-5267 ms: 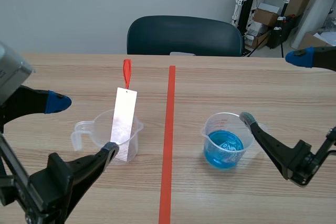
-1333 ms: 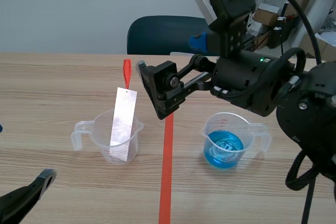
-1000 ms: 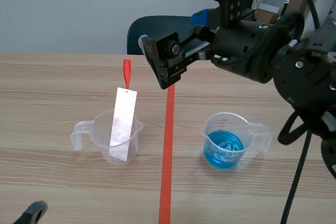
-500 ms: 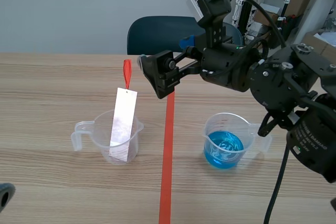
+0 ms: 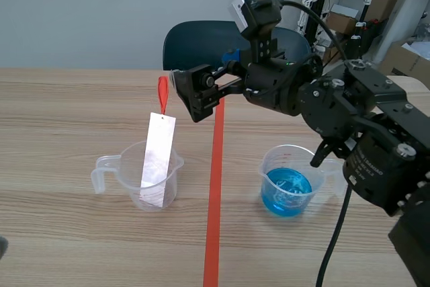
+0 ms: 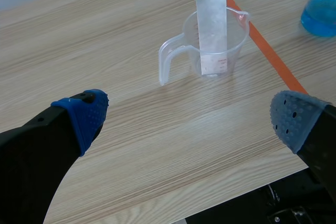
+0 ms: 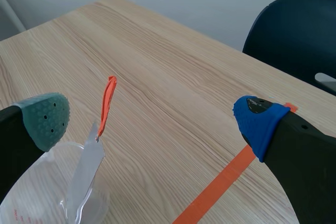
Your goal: Do the redox reaction experiment. lift the metal plate out of the left beaker
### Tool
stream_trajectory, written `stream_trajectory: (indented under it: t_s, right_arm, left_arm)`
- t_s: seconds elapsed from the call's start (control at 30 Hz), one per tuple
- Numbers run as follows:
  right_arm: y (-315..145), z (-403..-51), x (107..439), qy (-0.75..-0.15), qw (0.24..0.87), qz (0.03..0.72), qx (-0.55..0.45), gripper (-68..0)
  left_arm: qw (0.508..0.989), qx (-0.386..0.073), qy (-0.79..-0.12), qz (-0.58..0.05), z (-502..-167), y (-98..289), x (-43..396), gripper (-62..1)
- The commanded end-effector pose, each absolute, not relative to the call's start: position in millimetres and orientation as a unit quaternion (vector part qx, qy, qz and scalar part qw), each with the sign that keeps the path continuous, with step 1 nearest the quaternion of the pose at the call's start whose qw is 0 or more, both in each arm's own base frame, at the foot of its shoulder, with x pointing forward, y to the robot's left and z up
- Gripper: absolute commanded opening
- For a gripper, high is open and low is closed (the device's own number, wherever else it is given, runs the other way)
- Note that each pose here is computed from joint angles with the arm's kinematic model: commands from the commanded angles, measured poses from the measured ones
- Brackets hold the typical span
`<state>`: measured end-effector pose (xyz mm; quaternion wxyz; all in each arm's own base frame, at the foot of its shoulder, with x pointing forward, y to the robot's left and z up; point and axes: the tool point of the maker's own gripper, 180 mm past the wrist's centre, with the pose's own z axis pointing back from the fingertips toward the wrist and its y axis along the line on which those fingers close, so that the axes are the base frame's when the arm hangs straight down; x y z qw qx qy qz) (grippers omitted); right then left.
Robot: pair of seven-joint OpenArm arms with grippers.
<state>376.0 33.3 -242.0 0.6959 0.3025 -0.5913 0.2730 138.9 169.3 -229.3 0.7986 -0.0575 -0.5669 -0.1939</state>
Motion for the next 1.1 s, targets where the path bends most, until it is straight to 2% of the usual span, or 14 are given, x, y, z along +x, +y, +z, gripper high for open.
stream_trajectory:
  t_s: [0.0,0.27,0.4,0.67,1.07]
  right_arm:
    - [35.5,-219.0,383.0,-0.616,0.672,0.271,0.309,0.4]
    - [44.7,-215.7,386.6,-0.616,0.663,0.285,0.316,0.4]
    - [51.3,-222.0,389.6,-0.611,0.665,0.286,0.320,0.4]
    - [71.3,-235.9,389.3,-0.600,0.667,0.298,0.328,0.4]
    - [92.2,-231.6,390.8,-0.602,0.654,0.314,0.334,0.4]
  left_arm:
    - [0.789,-0.063,-0.580,-0.193,-221.9,165.8,141.5,1.4]
    - [0.747,-0.087,-0.631,-0.190,-198.4,157.3,144.8,1.4]
    - [0.745,-0.106,-0.630,-0.193,-197.5,151.7,142.6,1.4]
    - [0.744,-0.107,-0.630,-0.193,-197.4,151.4,142.5,1.4]
    - [0.742,-0.108,-0.633,-0.193,-196.3,151.2,142.6,1.4]
